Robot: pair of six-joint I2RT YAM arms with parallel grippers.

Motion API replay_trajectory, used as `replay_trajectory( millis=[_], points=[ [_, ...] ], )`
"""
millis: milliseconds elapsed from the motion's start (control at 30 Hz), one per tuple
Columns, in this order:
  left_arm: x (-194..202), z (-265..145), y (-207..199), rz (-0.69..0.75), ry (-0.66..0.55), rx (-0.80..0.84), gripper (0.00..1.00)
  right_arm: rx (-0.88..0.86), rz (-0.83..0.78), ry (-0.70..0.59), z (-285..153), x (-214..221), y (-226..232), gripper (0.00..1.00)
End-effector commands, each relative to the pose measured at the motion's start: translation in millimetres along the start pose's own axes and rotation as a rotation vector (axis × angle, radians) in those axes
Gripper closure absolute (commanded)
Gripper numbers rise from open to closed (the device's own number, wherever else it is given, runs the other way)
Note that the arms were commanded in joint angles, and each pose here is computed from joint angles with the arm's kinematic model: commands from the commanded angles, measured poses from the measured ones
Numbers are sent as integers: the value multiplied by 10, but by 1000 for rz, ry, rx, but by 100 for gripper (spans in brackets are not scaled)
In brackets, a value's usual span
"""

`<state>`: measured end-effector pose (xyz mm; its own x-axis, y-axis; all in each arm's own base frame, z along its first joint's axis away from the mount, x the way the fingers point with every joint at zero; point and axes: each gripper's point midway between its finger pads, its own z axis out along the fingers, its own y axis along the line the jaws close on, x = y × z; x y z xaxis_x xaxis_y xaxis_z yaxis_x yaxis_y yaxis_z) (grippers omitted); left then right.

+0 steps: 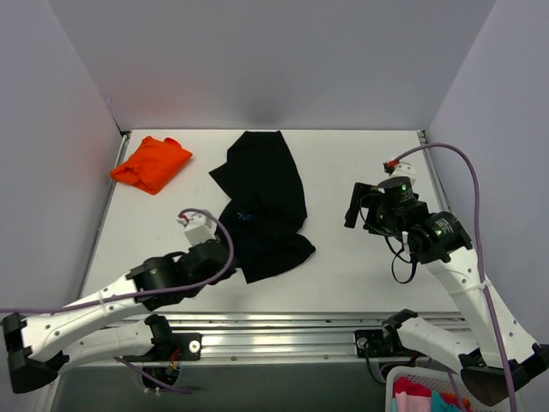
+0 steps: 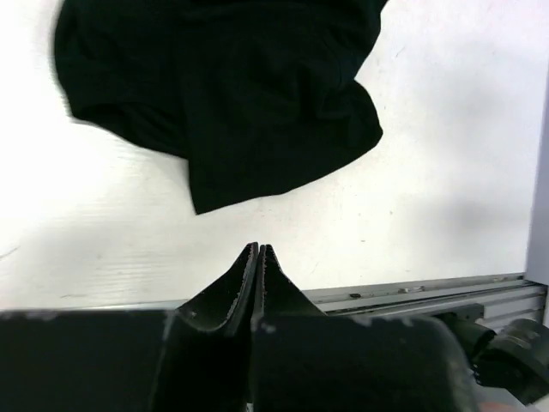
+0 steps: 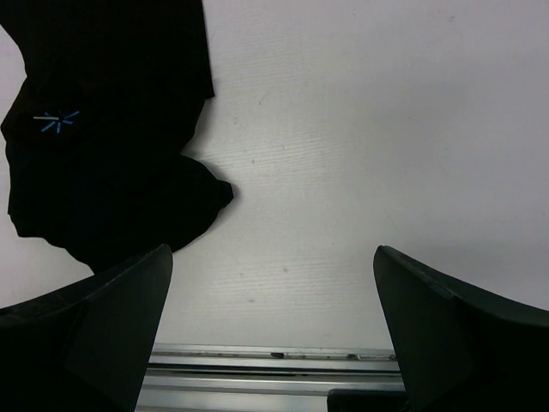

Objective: Fold and stack the t-shirts
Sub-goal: Flatten the tshirt out

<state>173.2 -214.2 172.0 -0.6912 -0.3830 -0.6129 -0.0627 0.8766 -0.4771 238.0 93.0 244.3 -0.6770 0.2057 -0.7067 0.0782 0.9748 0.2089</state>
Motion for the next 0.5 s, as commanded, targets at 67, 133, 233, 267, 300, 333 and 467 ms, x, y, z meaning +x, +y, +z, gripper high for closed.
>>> replay_trajectory(
  millis=[67,133,233,267,300,333,467],
  points=[
    [285,-181,944,14,68,-224,98,-40,16,-8,88,48,72,0],
    [399,-205,1048,-8,107,-236,98,-47,19,-2,113,55,96,0],
    [536,-163,1172,-34,133,-261,82,-49,14,-2,122,50,103,0],
    [555,-136,1177,-30,133,-257,67,-49,14,0,122,52,105,0],
    [600,-86,1224,-18,134,-266,37,-49,12,0,115,51,103,0],
    [607,-23,1165,-27,123,-240,28,-53,12,-1,103,49,106,0],
    [675,227,1056,3,97,-192,16,-43,-5,7,60,62,70,0]
  ],
)
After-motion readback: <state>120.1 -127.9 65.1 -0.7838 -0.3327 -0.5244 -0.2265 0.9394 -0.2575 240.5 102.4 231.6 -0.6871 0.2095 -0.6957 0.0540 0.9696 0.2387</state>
